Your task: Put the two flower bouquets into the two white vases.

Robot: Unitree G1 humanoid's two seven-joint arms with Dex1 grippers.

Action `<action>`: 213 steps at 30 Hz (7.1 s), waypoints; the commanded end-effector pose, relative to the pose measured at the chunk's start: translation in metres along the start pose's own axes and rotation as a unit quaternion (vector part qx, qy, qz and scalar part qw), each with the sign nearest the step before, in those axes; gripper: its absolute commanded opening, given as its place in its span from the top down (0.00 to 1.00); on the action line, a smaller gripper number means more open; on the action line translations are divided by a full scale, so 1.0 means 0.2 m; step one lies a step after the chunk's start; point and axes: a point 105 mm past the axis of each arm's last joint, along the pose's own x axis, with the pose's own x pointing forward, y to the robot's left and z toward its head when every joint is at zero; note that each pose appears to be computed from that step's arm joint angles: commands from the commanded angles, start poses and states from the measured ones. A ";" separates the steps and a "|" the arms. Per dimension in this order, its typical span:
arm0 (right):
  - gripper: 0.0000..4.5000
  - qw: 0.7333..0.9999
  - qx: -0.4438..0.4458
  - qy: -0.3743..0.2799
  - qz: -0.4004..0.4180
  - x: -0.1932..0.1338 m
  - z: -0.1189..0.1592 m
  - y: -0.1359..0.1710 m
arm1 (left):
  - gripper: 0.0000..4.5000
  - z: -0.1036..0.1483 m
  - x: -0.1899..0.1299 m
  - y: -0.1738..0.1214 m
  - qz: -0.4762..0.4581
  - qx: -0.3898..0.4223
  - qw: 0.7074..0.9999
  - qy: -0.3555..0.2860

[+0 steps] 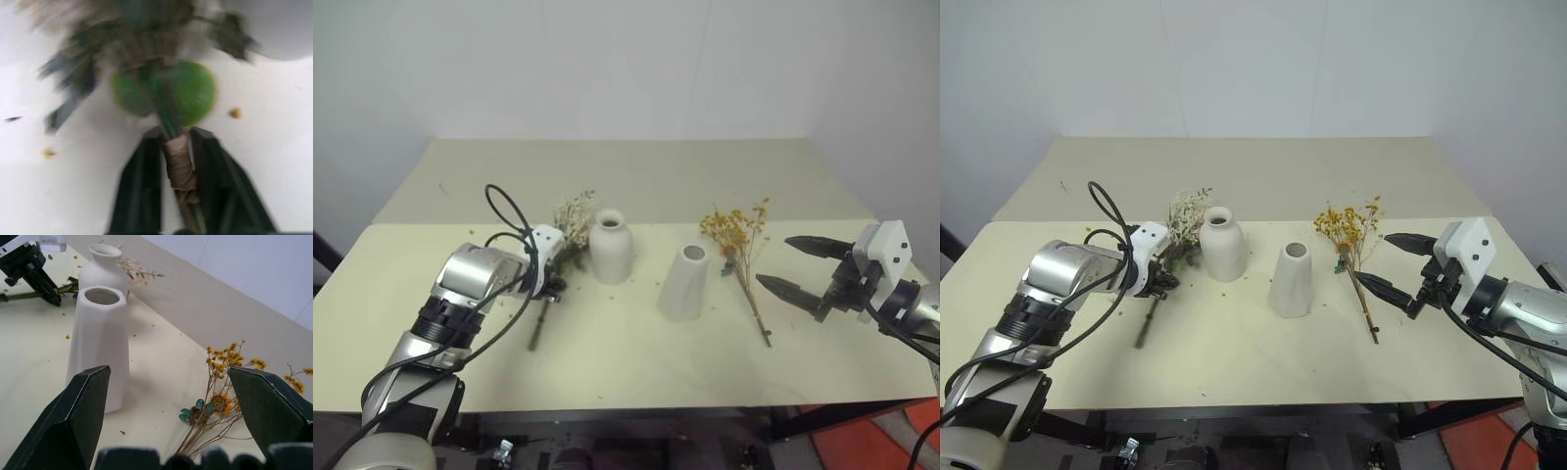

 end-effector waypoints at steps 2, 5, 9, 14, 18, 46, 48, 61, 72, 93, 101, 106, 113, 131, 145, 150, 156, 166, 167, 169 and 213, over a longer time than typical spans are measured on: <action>0.00 0.999 -0.026 -0.024 -0.012 0.00 0.07 -0.02 | 0.96 0.17 -0.11 0.08 0.037 0.024 0.995 -0.084; 0.00 0.999 -0.024 -0.027 -0.012 0.01 0.07 -0.02 | 0.96 0.38 -0.23 0.13 0.059 0.027 0.977 -0.201; 0.00 0.999 -0.022 -0.029 -0.013 0.01 0.07 -0.01 | 0.96 0.69 -0.44 0.16 0.060 0.004 0.916 -0.397; 0.00 0.999 -0.021 -0.033 -0.018 0.01 0.07 0.00 | 0.96 0.92 -0.62 0.05 -0.085 -0.061 0.846 -0.523; 0.00 0.999 -0.022 -0.039 -0.024 0.02 0.08 0.00 | 0.96 1.01 -0.68 -0.08 -0.183 -0.044 0.802 -0.567; 0.00 0.998 -0.015 -0.048 -0.044 -0.01 0.08 0.03 | 0.96 0.87 -0.46 -0.33 -0.236 0.072 0.766 -0.593; 0.00 0.998 -0.015 -0.048 -0.045 -0.01 0.08 0.03 | 0.96 0.86 -0.44 -0.33 -0.234 0.073 0.769 -0.590; 0.00 0.998 -0.013 -0.048 -0.048 -0.01 0.08 0.03 | 0.96 0.80 -0.38 -0.34 -0.232 0.066 0.783 -0.574; 0.00 0.998 -0.010 -0.058 -0.037 0.00 0.09 0.04 | 0.96 0.75 -0.34 -0.32 -0.224 0.058 0.793 -0.564; 0.00 0.994 -0.003 -0.106 0.041 0.05 0.25 0.06 | 0.96 0.73 -0.29 -0.31 -0.212 0.050 0.801 -0.557; 0.00 0.993 -0.006 -0.098 0.059 0.06 0.27 0.03 | 0.96 0.72 -0.28 -0.32 -0.210 0.050 0.803 -0.556; 0.00 0.993 -0.008 -0.095 0.064 0.06 0.27 0.02 | 0.96 0.71 -0.28 -0.32 -0.210 0.051 0.804 -0.554; 0.00 0.993 -0.008 -0.099 0.067 0.06 0.27 0.03 | 0.96 0.71 -0.28 -0.31 -0.208 0.051 0.806 -0.551; 0.00 0.993 -0.007 -0.099 0.064 0.06 0.26 0.01 | 0.01 0.53 -0.45 -0.28 -0.191 0.098 0.828 -0.519; 0.00 0.999 -0.001 -0.028 0.035 0.06 0.16 -0.04 | 0.01 0.26 -0.61 -0.24 -0.204 0.154 0.858 -0.445; 0.00 0.995 0.034 0.092 -0.018 0.05 0.02 -0.14 | 0.01 0.16 -0.76 -0.27 -0.270 0.228 0.847 -0.396; 0.00 0.964 0.129 0.233 -0.021 0.13 -0.09 -0.12 | 0.01 0.13 -0.87 -0.30 -0.320 0.286 0.826 -0.364; 0.00 0.907 0.152 0.390 -0.035 0.27 -0.35 -0.09 | 0.01 0.17 -0.88 -0.33 -0.329 0.312 0.814 -0.363; 0.00 0.905 0.148 0.396 -0.037 0.28 -0.37 -0.10 | 0.01 0.18 -0.87 -0.33 -0.329 0.313 0.814 -0.363; 0.00 0.902 0.146 0.405 -0.041 0.30 -0.40 -0.11 | 0.01 0.18 -0.87 -0.34 -0.329 0.312 0.813 -0.365; 1.00 0.936 0.182 -0.299 -0.039 0.37 0.57 0.01 | 0.00 0.24 -0.80 -0.27 -0.290 0.254 0.828 -0.408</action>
